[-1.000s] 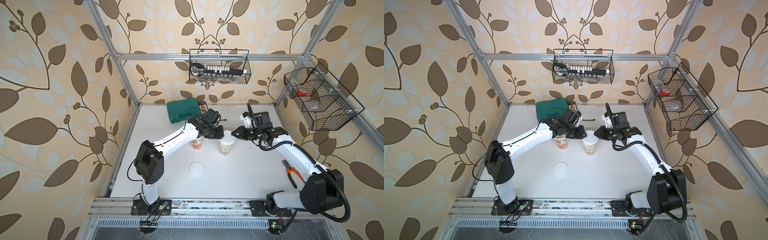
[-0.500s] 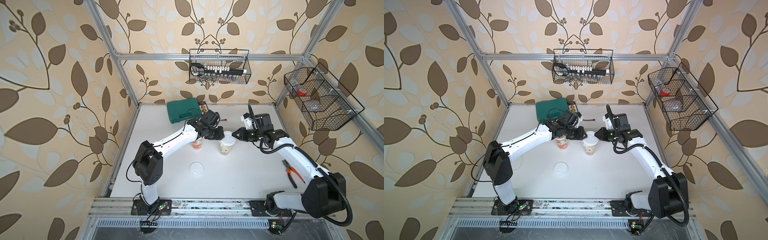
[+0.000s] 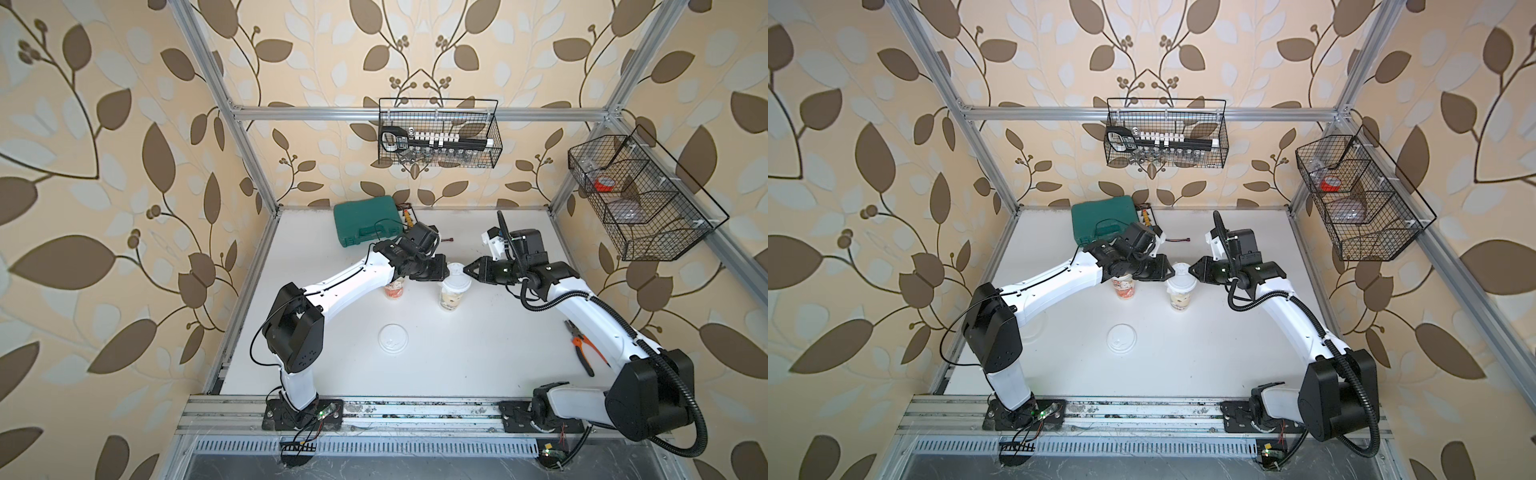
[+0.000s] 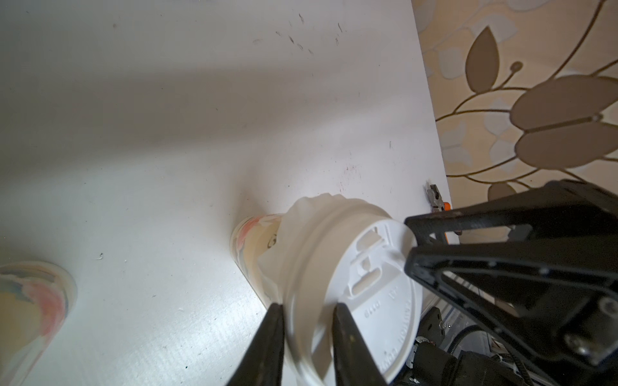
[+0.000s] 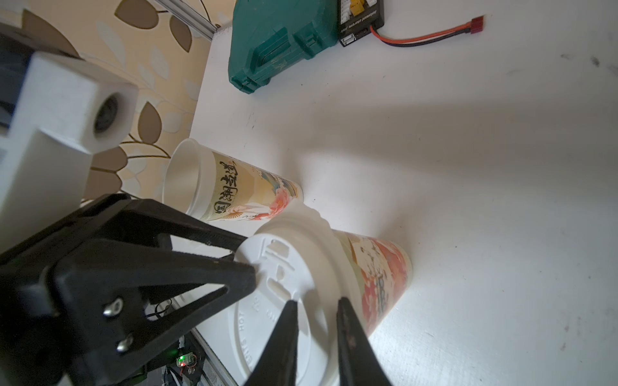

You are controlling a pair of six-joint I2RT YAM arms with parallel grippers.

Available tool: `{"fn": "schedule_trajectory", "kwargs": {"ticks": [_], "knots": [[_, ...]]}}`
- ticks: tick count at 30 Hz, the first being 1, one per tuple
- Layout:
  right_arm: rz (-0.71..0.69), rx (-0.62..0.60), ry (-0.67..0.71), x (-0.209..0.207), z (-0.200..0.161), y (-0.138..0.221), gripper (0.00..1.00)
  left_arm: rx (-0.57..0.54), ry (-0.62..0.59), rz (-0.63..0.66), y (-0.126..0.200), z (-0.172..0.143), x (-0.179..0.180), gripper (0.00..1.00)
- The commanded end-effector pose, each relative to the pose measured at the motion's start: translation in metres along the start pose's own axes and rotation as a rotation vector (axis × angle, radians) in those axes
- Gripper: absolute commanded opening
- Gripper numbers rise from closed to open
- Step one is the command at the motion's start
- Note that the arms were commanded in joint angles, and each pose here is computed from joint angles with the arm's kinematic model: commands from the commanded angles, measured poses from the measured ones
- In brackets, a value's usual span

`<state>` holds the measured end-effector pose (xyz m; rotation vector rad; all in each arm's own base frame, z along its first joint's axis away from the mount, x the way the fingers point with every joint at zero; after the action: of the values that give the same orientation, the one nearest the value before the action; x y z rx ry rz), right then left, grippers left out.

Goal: Put the leak-proof paper on the milk tea cups
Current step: Secure the cup lid on the cup.

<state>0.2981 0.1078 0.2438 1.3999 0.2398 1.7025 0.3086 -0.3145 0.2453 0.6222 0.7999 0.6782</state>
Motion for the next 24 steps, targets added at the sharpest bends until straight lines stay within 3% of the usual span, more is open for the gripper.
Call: {"fn": "schedule_trajectory", "kwargs": {"ticks": [1,15,18,24], "knots": [[-0.064,0.06,-0.036,-0.007,-0.011,0.0,0.27,0.228,0.051,0.167,-0.023,-0.05,0.027,0.26],[-0.053,0.024,-0.007,0.009,-0.001,0.015,0.4,0.229,0.038,0.171,-0.025,-0.05,0.023,0.26],[-0.054,0.022,-0.001,0.012,-0.002,0.018,0.4,0.228,0.034,0.169,-0.025,-0.049,0.022,0.26],[-0.062,0.031,-0.002,0.013,-0.008,0.021,0.29,0.226,0.031,0.167,-0.025,-0.048,0.02,0.26]]}}
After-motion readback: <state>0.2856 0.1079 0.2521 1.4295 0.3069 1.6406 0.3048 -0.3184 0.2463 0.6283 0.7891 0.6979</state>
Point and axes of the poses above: each gripper's point midway between its finger pads, its own y axis back along the fingers, its own x axis along the line the jaws close on, z = x × y, the point moved 8 cm from there along y, back along the fingers, and after that the axes turned 15 degrees about -y, right-handed, at the moved point
